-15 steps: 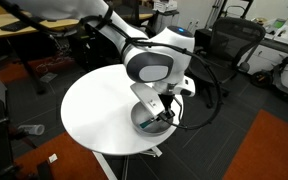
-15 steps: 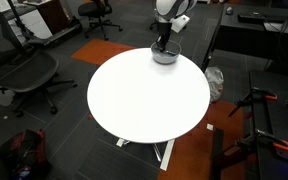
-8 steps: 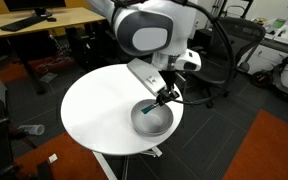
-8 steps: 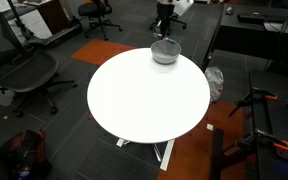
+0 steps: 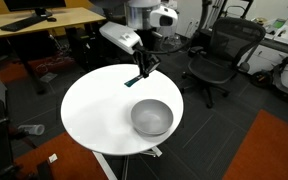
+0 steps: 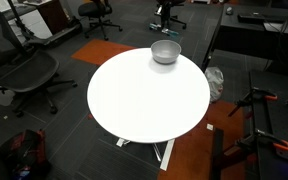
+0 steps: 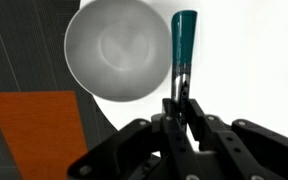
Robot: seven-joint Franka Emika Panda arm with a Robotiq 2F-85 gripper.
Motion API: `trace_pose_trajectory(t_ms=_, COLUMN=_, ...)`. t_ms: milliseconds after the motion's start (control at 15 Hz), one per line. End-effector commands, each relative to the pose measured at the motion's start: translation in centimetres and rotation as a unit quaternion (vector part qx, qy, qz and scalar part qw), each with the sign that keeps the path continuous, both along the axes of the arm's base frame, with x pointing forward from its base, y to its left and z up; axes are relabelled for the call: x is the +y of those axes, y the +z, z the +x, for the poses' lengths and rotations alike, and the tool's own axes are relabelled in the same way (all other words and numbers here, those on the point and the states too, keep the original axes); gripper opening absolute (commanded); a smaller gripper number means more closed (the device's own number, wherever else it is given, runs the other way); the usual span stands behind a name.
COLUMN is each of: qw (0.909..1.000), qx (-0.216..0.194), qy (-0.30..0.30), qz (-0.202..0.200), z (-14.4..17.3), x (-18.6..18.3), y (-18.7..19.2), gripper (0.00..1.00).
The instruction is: Remove the green marker from the grey bowl
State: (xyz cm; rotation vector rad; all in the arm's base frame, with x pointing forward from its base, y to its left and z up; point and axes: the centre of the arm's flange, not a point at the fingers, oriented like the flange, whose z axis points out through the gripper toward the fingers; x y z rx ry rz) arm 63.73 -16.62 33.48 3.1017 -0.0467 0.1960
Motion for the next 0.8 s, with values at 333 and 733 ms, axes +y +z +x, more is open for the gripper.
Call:
trace_pose_trajectory(t_ms=333, qw=0.9993, qx=0.002, qy=0.034, qz=-0.016, z=-1.2, x=11.6, y=1.2, gripper=0.05)
trace_pose_trajectory(t_ms=733, qw=0.9981, qx=0.005, qy=0.06, qz=-0.007, z=0.6, x=16.2, y=-1.0, gripper=0.05)
